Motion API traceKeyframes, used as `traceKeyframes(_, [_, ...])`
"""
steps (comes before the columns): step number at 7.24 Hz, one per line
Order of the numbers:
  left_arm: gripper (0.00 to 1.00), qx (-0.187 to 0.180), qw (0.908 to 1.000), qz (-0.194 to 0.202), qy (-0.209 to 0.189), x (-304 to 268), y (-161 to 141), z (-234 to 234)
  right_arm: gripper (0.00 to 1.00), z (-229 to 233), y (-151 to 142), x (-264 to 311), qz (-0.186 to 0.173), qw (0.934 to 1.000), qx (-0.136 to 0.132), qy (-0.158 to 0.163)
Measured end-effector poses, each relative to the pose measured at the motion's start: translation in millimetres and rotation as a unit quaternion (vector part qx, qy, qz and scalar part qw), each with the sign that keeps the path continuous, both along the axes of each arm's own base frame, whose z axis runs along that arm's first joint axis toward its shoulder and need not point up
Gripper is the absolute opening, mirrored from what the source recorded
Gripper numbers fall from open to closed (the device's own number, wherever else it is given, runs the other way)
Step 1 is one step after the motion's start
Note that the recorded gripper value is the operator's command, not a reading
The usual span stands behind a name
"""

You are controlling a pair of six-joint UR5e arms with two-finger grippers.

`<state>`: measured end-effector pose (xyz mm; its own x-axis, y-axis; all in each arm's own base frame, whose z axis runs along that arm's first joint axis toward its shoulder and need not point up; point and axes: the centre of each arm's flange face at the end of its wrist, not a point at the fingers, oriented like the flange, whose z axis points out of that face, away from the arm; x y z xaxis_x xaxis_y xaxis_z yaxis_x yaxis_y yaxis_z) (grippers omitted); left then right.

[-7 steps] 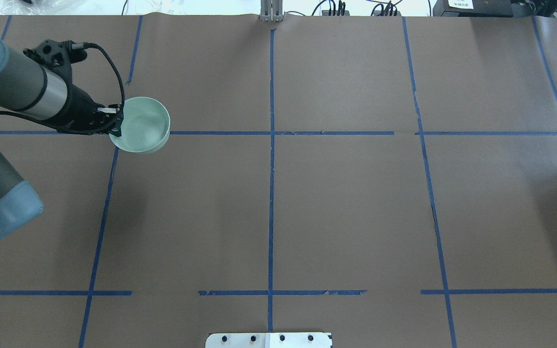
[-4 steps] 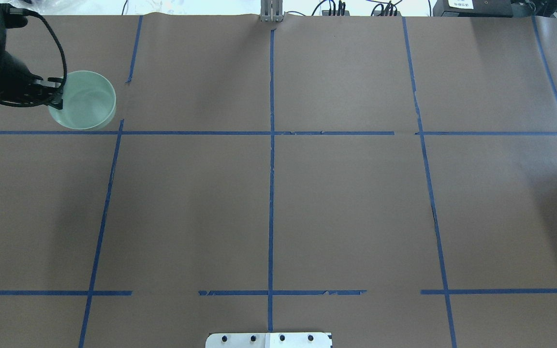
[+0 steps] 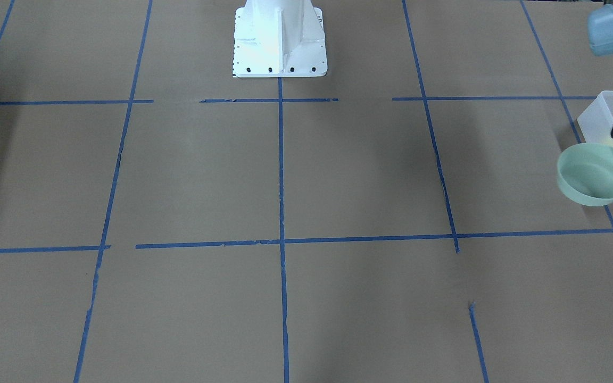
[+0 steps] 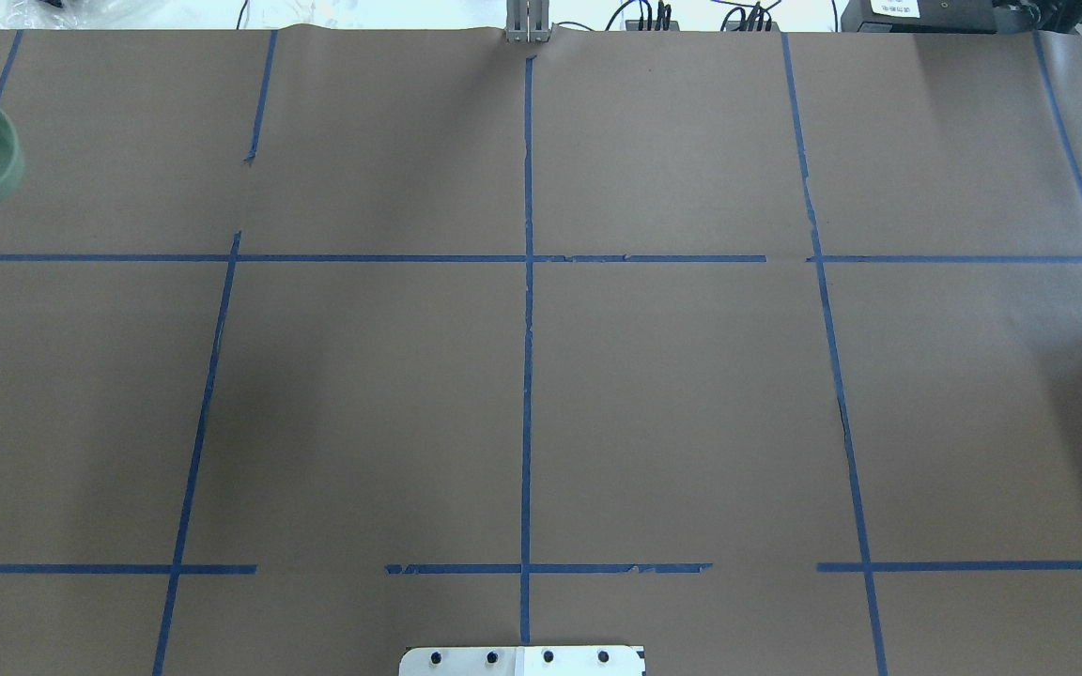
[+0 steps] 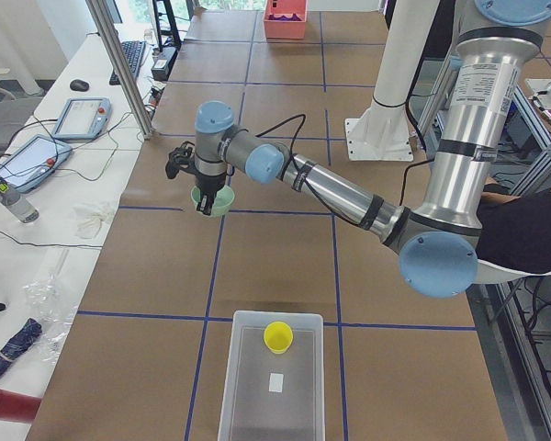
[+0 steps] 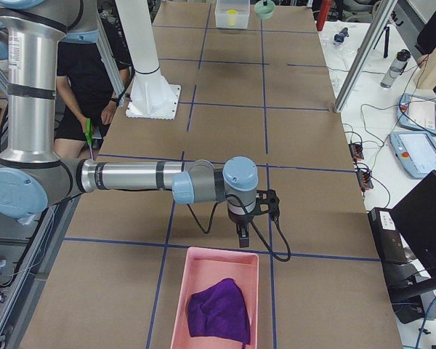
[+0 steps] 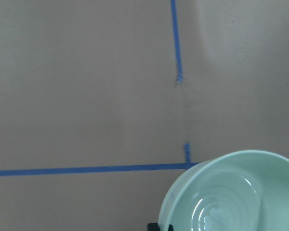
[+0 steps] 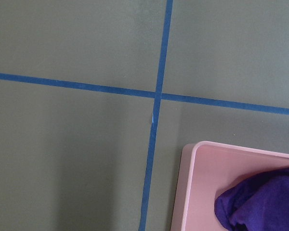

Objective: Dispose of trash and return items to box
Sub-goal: 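Lift the green bowl and carry it to the clear bin with the left gripper, then lower the green bowl into the clear bin and open the left gripper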

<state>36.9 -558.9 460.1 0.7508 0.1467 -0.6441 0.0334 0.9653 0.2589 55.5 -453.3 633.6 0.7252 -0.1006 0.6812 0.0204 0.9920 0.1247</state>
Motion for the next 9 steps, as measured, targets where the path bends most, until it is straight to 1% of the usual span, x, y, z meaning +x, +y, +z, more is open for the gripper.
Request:
traceKeyframes(2, [0.0,-0.018,0.9997,0.014,-0.01,-68.1,-4.5,77.9,1.0,22.4,4.3,4.5,0.005,0.999,-0.025,-0.038])
traceKeyframes(4, [0.0,-0.044,0.9985,0.024,-0.021,-136.7,4.5,164.7,1.0,25.3,5.4,7.6,0.012,0.9982,-0.03,-0.05])
traceKeyframes(5, [0.0,-0.055,0.9978,0.028,-0.023,-159.1,13.3,196.9,1.0,23.8,4.6,7.9,0.012,0.9982,-0.029,-0.05])
traceKeyframes(6, [0.0,-0.067,0.9968,0.037,-0.023,-171.5,23.5,226.1,1.0,21.8,3.6,8.2,0.013,0.9983,-0.027,-0.05])
traceKeyframes(7, [0.0,-0.081,0.9954,0.047,-0.021,-178.6,41.3,258.0,1.0,19.4,2.7,8.4,0.013,0.9983,-0.025,-0.05])
traceKeyframes(9, [0.0,-0.1,0.9933,0.055,-0.023,-178.7,88.7,307.5,1.0,15.2,3.2,8.5,0.014,0.9984,-0.021,-0.05])
